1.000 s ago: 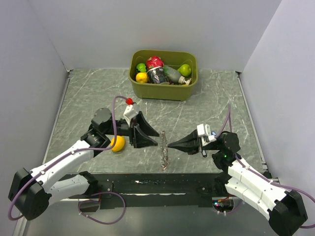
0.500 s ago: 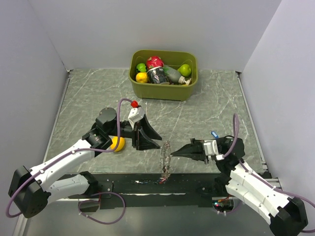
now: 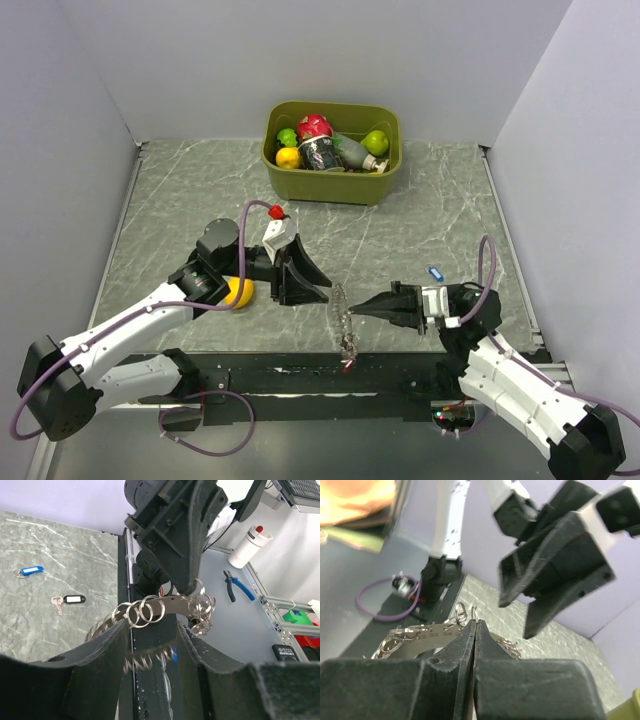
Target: Put the keys on the keyring
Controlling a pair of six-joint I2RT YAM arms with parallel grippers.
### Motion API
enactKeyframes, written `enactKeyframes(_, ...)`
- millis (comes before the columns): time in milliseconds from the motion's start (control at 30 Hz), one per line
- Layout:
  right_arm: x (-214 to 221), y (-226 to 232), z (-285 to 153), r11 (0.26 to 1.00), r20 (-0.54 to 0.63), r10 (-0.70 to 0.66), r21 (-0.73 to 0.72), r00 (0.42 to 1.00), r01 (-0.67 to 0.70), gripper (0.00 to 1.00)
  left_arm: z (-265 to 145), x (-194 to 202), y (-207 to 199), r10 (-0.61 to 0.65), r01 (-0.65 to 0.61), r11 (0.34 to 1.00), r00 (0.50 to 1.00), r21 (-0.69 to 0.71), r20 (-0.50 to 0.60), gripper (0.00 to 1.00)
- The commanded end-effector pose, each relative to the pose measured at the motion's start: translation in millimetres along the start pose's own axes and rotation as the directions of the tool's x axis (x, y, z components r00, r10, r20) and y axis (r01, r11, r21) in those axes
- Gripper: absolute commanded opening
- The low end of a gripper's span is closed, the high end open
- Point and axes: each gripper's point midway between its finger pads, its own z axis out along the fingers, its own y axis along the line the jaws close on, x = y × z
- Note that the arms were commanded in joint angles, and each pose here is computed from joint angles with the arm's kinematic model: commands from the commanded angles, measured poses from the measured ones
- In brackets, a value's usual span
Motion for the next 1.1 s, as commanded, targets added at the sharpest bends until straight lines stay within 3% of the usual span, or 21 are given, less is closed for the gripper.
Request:
enactKeyframes(0,-28.5,-35.8,-0.1,0.978,0.110,0.033,0.203,0.993,-0.055,0.00,5.5,-25.7,-7.5,0.085,-0.086,0.996,0.995,0.016,0.049,0.47)
enactKeyframes(167,-26.4,-58.2,-0.8,0.916,0.155,0.219,0.308,0.963,-0.258,0.00,7.2,-31.7,-7.5,0.094,-0.094,0.996,0.993,-0.003,0.075,0.45)
enactKeyframes(267,-27.9,-67.2,1.7,0.893,0.150,0.277,0.326,0.949,-0.312,0.00,8.2,-32.7,-11.4,0.102,-0.103,0.995,0.991,0.010,0.081,0.46)
enactKeyframes(867,-21.2,-86.8,-11.0,0.816,0.179,0.294,0.464,0.939,-0.344,0.00,33.1,-16.7,-38.5,0.116,-0.116,0.988,0.993,0.099,0.007,0.45)
enactKeyframes(1067,-23.3,-85.2,-10.2,0.824,0.169,0.295,0.454,0.940,-0.340,0.00,24.3,-17.9,-13.1,0.116,-0.114,0.989,0.993,-0.097,0.012,0.41)
